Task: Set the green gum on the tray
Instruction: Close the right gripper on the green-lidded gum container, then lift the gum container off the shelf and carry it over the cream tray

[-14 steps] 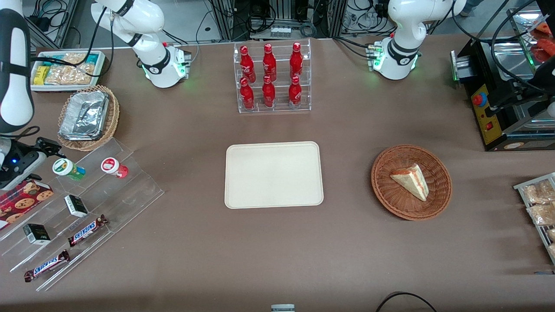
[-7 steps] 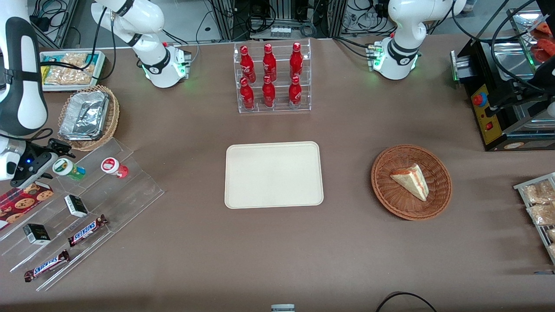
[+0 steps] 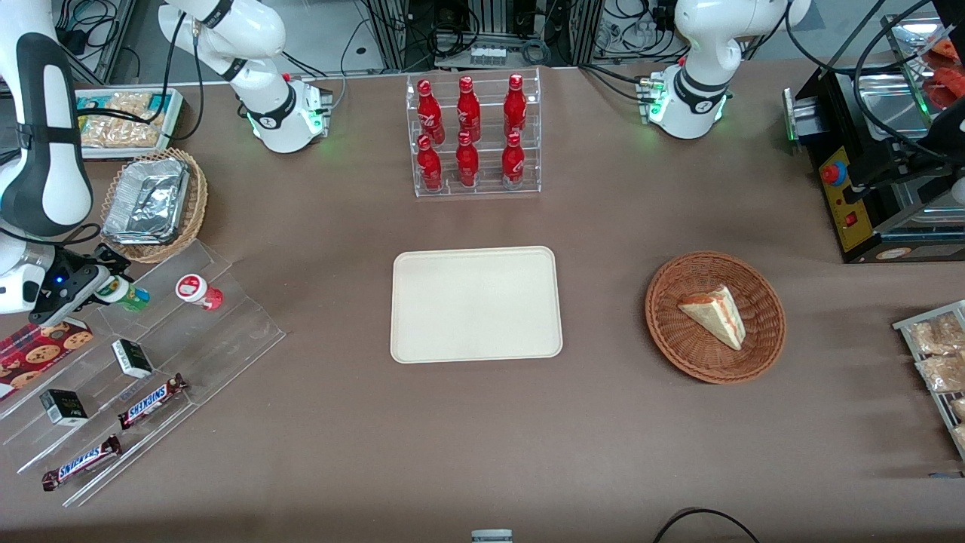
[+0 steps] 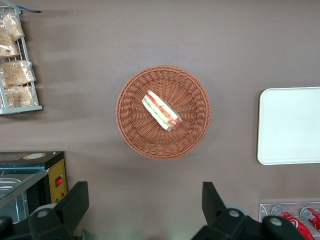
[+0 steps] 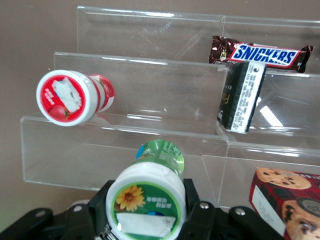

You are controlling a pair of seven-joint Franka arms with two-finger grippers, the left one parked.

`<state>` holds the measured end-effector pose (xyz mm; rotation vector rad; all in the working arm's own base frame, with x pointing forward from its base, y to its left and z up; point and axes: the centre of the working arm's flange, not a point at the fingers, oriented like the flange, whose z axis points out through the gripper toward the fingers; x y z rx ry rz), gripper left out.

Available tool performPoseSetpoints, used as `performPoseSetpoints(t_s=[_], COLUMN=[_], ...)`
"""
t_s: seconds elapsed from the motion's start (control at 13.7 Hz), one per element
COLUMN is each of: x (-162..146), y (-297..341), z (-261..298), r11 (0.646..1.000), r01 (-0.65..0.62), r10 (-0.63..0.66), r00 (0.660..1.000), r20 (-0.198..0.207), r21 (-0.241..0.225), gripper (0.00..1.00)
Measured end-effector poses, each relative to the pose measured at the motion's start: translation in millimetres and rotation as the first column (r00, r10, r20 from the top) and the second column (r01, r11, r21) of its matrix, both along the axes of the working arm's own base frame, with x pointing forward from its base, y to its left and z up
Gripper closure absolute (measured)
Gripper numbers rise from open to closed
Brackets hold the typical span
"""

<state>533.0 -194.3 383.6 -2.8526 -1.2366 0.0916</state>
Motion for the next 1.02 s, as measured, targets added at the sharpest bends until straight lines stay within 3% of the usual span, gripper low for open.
performPoseSetpoints(t_s=[0.44,0.8,1.02], x=[32.3,49.3,47.1], y=[71.6,198.2,280.9], z=[82.7,65.0,41.6], r11=[0.998,0.977,0.945], r01=[0.062,0.208,0.324], r10=[-0.062,-0.211,-0.327], r00=[0.997,0.975,0.937], r20=[-0.039,-0.076,-0.125], r21=[-0.002,-0.044,-0.039], gripper=[0.41,0.41,0.41])
